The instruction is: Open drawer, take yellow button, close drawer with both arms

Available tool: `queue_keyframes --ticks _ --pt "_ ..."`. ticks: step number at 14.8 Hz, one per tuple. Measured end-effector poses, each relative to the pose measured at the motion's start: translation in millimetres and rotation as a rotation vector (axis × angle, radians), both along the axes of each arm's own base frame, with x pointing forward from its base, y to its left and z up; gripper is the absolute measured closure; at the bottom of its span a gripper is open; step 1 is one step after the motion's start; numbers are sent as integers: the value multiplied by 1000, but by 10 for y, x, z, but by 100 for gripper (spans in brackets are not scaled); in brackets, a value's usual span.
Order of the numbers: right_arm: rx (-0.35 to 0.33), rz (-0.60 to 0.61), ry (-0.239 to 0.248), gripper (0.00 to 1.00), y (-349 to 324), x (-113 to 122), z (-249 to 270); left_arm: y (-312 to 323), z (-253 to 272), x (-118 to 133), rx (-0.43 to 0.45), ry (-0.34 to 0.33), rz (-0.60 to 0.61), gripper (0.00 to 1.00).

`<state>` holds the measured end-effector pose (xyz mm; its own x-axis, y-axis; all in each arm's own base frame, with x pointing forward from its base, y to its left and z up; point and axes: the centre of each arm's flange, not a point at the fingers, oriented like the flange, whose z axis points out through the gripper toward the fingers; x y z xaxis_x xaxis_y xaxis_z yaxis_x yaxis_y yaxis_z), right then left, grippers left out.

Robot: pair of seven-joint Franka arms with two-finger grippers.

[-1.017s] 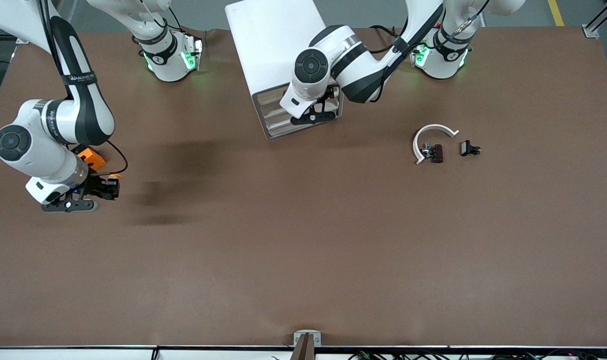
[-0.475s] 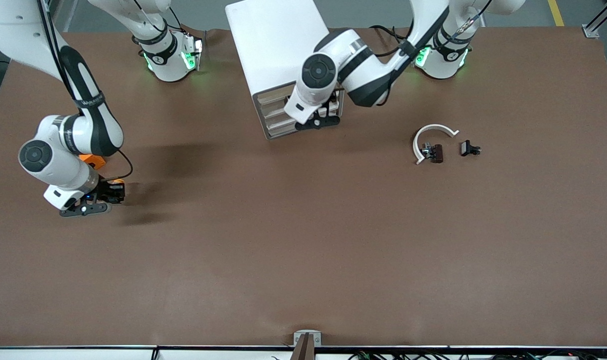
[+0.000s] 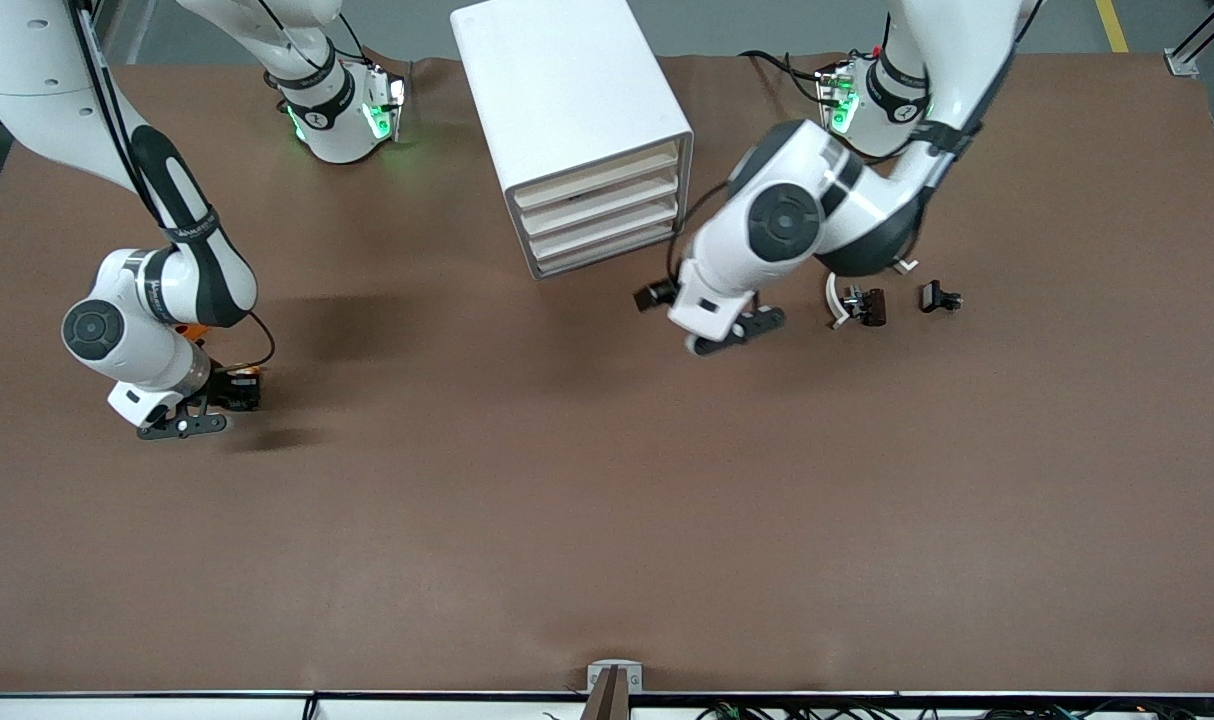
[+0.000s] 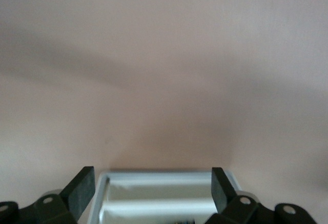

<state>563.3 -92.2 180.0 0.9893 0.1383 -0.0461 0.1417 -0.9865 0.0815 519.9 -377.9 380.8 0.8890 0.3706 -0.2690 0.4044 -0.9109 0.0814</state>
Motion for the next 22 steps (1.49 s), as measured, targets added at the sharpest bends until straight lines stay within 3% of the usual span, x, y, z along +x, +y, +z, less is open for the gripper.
queue_keyframes --ticks 4,6,9,14,19,22 --pt "-5 -2 -5 17 -19 135 102 596 403 499 62 -94 52 0" --pt "-12 -7 36 0 -25 261 358 965 710 729 60 -126 65 0" --pt "-24 -10 99 0 63 413 983 1581 1151 982 51 -175 65 0" --pt "-51 -50 48 0 477 426 1927 2285 1724 1004 77 -250 16 0" --pt "1 -91 67 0 595 187 2525 2665 1975 889 108 -247 -39 0" --pt "10 -95 48 0 635 55 2873 2765 2149 832 115 -248 -88 0"
